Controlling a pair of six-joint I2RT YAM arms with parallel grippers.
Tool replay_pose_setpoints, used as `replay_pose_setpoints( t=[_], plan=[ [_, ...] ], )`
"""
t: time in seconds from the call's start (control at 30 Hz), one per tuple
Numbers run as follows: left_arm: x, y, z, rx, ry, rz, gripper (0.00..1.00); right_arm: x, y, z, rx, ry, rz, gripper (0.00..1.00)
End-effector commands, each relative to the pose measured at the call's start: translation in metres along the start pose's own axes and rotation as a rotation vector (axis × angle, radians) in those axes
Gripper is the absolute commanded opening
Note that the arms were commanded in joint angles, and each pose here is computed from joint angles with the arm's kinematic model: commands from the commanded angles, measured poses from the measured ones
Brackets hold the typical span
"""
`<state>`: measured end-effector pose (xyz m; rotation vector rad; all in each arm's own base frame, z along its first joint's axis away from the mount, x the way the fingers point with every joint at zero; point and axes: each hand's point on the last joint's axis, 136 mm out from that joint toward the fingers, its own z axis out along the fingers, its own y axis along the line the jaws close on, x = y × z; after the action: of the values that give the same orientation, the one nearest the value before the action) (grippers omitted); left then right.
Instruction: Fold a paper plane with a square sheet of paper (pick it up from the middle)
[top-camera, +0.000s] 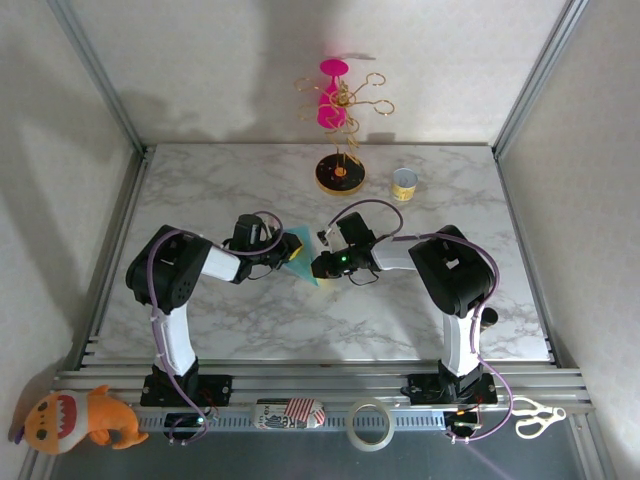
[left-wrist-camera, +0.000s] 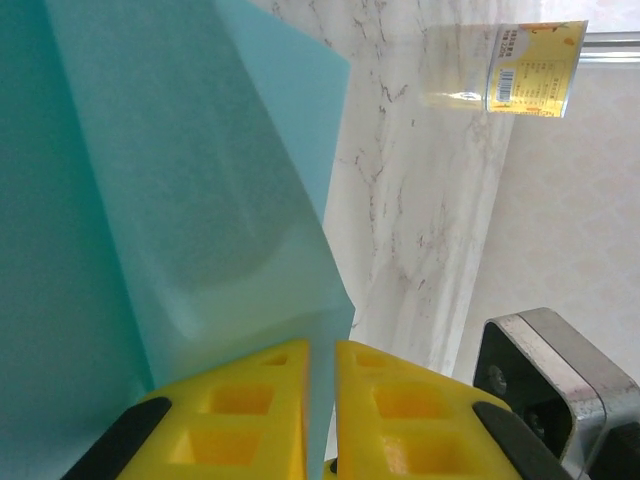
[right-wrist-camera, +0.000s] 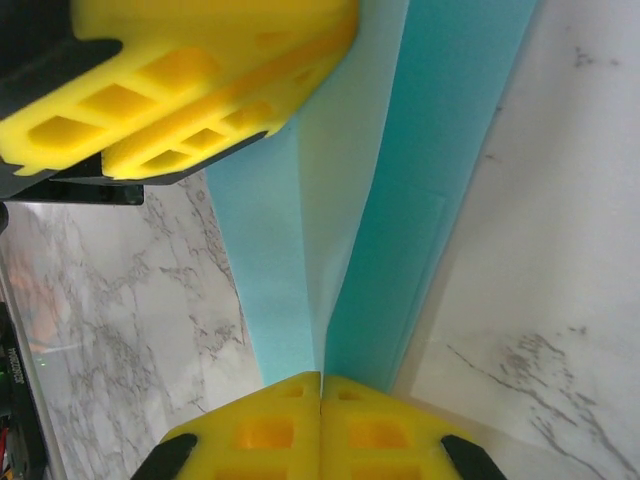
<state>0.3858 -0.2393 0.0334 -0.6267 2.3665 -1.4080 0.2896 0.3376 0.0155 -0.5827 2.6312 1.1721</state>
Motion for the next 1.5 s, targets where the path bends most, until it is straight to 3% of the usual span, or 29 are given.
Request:
replay_pose_setpoints(
  t=[0.0, 0.37, 0.97, 1.27, 1.47],
  plan=[
    [0.000, -0.010, -0.003, 0.013, -0.004, 0.038, 0.14, 0.056, -0.078, 0.015, 0.281, 0.105, 0.076, 0.05],
    [0.000, -0.008, -0.028, 0.015, -0.071, 0.037, 0.14, 0.054, -0.084, 0.014, 0.308, 0.046, 0.056, 0.04],
    [-0.001, -0.005, -0.001, 0.021, -0.019, 0.027, 0.13, 0.056, -0.088, 0.016, 0.327, 0.037, 0.034, 0.04],
    [0.002, 0.009, 0.003, -0.012, -0.009, 0.016, 0.13, 0.054, -0.087, 0.015, 0.328, 0.036, 0.040, 0.16],
    [0.004, 0.018, 0.004, -0.042, -0.007, 0.014, 0.13, 0.049, -0.080, 0.012, 0.312, 0.024, 0.052, 0.18]
  ],
)
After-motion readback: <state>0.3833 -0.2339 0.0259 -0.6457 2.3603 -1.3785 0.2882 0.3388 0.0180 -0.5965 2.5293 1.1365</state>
